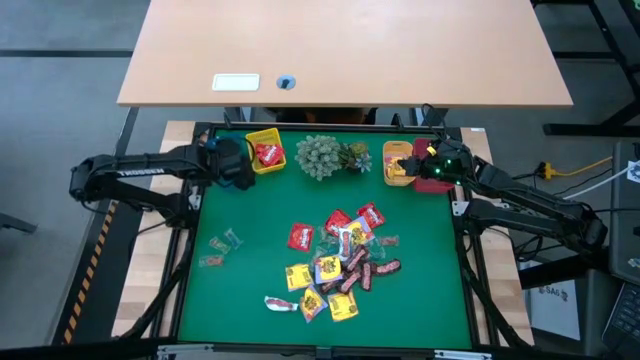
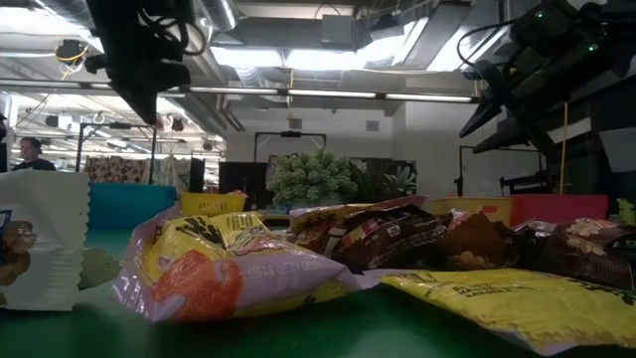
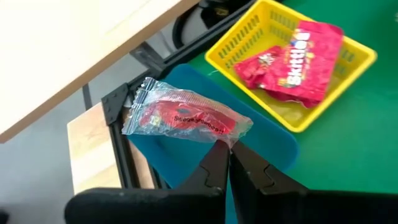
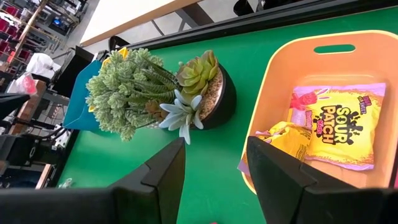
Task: Sort candy
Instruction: Put the red gummy into the blue bin, then put the red candy into the yellow bin
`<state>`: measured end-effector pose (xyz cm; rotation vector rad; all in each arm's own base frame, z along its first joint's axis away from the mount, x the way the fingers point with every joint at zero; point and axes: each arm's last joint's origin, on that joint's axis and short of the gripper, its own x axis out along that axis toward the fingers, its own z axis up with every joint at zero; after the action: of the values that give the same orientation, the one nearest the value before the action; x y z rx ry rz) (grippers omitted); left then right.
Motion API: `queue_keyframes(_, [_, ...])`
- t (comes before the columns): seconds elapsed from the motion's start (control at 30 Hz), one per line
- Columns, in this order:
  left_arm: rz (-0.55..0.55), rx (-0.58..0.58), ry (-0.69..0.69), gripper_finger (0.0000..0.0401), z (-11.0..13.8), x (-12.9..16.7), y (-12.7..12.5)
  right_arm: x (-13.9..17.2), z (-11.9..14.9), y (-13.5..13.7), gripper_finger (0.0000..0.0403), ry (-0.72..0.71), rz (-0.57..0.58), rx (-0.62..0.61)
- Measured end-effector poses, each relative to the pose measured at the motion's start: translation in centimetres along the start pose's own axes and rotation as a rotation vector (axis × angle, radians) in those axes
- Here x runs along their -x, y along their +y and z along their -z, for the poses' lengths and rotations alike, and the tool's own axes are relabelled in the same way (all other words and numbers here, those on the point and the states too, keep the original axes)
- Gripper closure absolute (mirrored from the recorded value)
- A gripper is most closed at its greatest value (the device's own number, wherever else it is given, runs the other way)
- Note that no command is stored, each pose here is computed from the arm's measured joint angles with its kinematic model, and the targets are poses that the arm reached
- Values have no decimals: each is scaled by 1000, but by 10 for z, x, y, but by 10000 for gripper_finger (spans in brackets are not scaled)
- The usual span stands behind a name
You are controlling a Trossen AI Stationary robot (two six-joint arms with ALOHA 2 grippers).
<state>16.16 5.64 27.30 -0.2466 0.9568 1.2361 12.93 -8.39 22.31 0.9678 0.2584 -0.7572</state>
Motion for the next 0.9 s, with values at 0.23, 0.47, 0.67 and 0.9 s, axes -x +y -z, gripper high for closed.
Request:
queue_keyframes(0.23, [-29, 32, 15, 358, -3, -5, 5, 0, 0, 0, 230, 0, 0, 0])
queue_keyframes(0.47, [-34, 44, 28, 292, -5, -7, 7, 0, 0, 0, 230, 0, 0, 0])
queue_keyframes(0.67, [-1, 47, 54, 270, -4, -7, 6, 0, 1, 2, 230, 35, -44, 0])
queue_keyframes(0.9, [14, 49, 65, 269, -4, -7, 6, 5, 1, 12, 230, 166, -273, 7])
